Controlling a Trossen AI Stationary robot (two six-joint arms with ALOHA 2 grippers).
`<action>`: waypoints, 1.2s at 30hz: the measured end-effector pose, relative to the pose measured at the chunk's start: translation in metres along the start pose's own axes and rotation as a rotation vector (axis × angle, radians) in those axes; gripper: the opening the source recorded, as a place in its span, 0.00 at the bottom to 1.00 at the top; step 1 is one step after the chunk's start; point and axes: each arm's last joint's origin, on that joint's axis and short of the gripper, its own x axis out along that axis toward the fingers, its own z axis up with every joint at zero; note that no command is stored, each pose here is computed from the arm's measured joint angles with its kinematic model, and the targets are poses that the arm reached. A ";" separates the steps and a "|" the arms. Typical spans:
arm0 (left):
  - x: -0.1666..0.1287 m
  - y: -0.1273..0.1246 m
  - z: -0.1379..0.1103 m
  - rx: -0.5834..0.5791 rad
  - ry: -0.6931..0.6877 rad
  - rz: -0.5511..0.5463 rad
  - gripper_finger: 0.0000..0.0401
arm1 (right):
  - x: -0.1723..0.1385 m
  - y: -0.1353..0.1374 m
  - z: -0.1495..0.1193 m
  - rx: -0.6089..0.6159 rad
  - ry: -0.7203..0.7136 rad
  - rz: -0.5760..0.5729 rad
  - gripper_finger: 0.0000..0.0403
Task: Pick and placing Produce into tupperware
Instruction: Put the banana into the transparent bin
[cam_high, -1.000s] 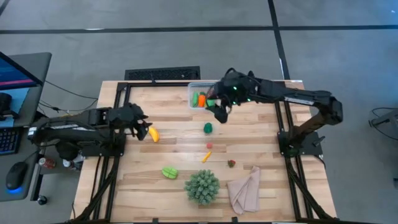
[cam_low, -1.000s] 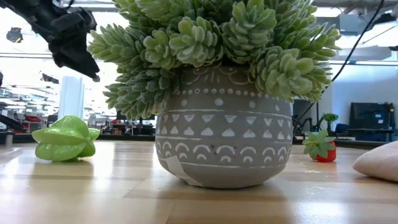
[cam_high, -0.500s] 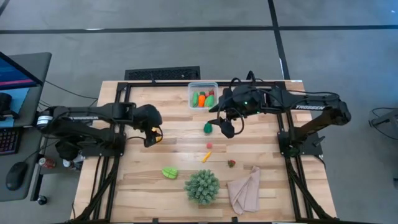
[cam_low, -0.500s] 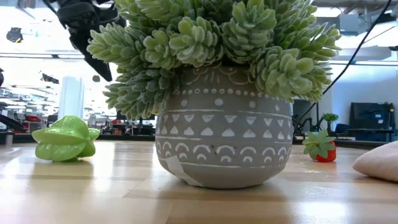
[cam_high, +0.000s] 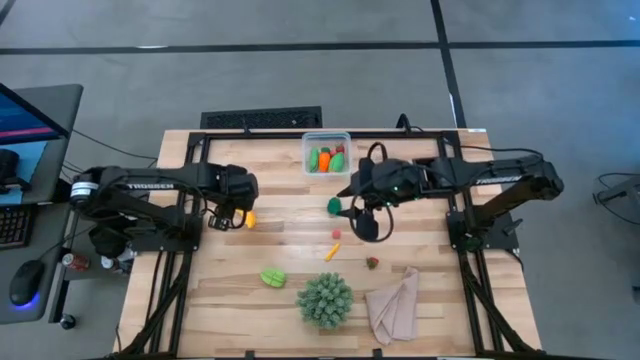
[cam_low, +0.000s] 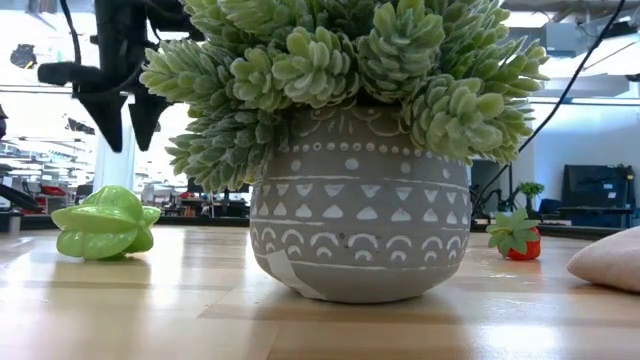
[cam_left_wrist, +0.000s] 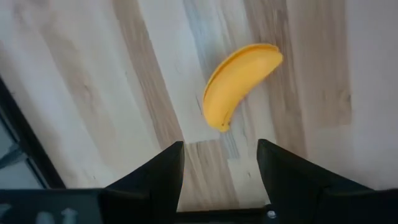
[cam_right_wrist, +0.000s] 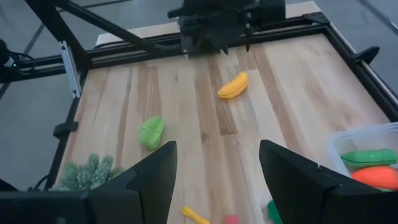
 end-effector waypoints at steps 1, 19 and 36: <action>0.005 0.001 -0.001 0.004 -0.006 0.002 0.49 | 0.000 0.002 -0.001 -0.003 0.000 -0.007 0.55; 0.063 -0.011 -0.010 0.148 -0.054 0.014 0.49 | -0.002 0.020 -0.005 0.016 0.002 -0.038 0.55; 0.107 -0.010 0.012 0.146 -0.001 -0.017 0.49 | -0.002 0.019 -0.005 0.018 0.002 -0.041 0.55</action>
